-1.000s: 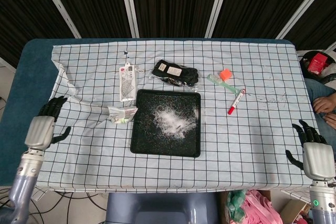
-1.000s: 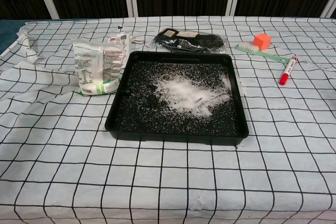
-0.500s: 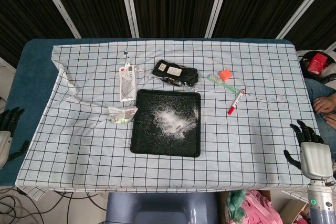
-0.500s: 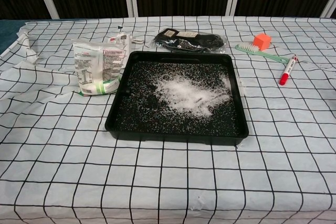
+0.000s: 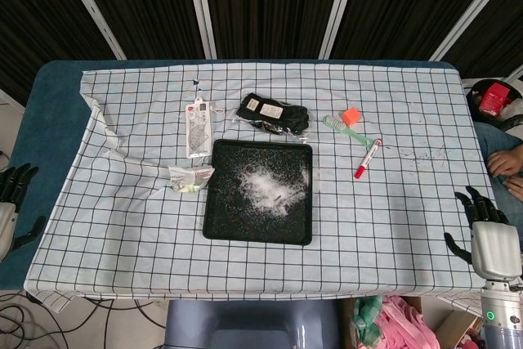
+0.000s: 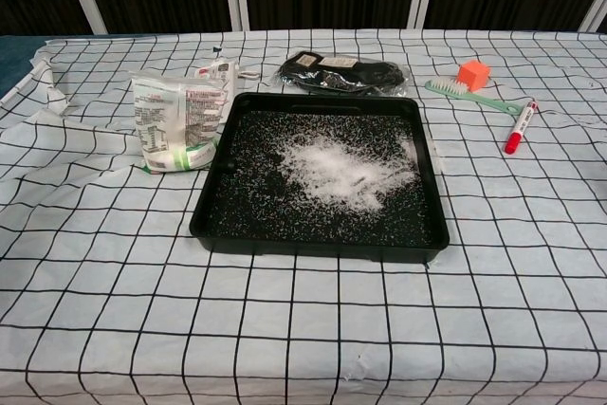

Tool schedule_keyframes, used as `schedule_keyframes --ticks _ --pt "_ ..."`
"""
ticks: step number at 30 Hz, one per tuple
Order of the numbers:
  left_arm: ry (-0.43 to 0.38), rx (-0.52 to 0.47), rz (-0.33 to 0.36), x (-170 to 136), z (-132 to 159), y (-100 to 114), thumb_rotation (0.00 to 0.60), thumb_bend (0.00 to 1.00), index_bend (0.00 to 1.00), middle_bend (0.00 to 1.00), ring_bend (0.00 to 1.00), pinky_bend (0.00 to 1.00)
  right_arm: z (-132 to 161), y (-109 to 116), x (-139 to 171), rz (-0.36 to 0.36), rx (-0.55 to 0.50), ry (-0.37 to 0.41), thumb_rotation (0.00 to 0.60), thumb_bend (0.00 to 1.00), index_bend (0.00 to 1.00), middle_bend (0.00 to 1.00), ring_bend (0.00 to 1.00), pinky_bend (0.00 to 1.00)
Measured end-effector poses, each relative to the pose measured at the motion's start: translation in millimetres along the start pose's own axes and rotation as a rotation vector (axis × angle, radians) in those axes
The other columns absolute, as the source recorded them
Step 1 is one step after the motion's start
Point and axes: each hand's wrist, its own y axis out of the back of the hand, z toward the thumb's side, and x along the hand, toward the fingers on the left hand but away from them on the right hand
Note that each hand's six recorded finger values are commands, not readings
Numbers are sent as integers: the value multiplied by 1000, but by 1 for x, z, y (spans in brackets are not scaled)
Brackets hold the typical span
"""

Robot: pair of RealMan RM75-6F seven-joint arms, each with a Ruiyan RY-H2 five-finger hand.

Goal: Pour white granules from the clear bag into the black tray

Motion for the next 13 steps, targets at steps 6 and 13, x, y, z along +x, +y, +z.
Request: schedule_keyframes --ticks 6,13 --pt "-19 11 -13 2 6 -3 600 355 70 58 0 75 1 1 0 -3 -1 4 600 196 188 109 168 330" --pt "-22 16 -22 2 9 -7 600 355 71 58 0 75 0 2 1 -4 -8 0 600 196 187 109 168 330"
